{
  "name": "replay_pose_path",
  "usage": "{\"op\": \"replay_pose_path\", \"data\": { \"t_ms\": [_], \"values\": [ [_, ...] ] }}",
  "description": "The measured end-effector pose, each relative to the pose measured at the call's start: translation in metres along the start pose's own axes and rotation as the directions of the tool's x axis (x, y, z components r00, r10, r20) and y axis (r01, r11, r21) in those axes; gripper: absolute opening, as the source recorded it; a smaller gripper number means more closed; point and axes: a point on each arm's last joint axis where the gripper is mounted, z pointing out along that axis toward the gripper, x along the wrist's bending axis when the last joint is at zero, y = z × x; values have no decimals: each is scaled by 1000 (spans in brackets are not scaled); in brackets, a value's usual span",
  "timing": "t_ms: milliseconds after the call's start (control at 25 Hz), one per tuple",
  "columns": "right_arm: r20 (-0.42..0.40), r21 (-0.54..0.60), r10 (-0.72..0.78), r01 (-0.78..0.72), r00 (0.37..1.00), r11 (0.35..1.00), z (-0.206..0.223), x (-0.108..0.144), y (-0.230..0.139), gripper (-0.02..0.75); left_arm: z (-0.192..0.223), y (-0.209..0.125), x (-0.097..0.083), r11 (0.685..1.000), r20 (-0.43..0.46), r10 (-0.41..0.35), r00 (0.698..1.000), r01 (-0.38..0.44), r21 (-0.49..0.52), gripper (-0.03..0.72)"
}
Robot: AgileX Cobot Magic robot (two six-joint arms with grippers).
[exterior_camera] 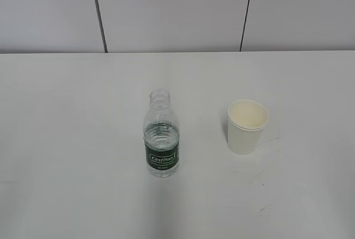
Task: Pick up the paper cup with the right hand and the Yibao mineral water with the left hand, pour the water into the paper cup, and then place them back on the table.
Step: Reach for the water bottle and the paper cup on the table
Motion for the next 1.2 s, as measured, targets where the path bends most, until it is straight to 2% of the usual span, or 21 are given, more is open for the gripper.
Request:
{"op": "replay_pose_path", "data": {
  "t_ms": [1200],
  "values": [
    [0, 0, 0, 0, 1000, 1000, 0, 0, 0, 586, 0, 0, 0, 1000, 0, 0, 1000, 0, 0, 511]
  ]
}}
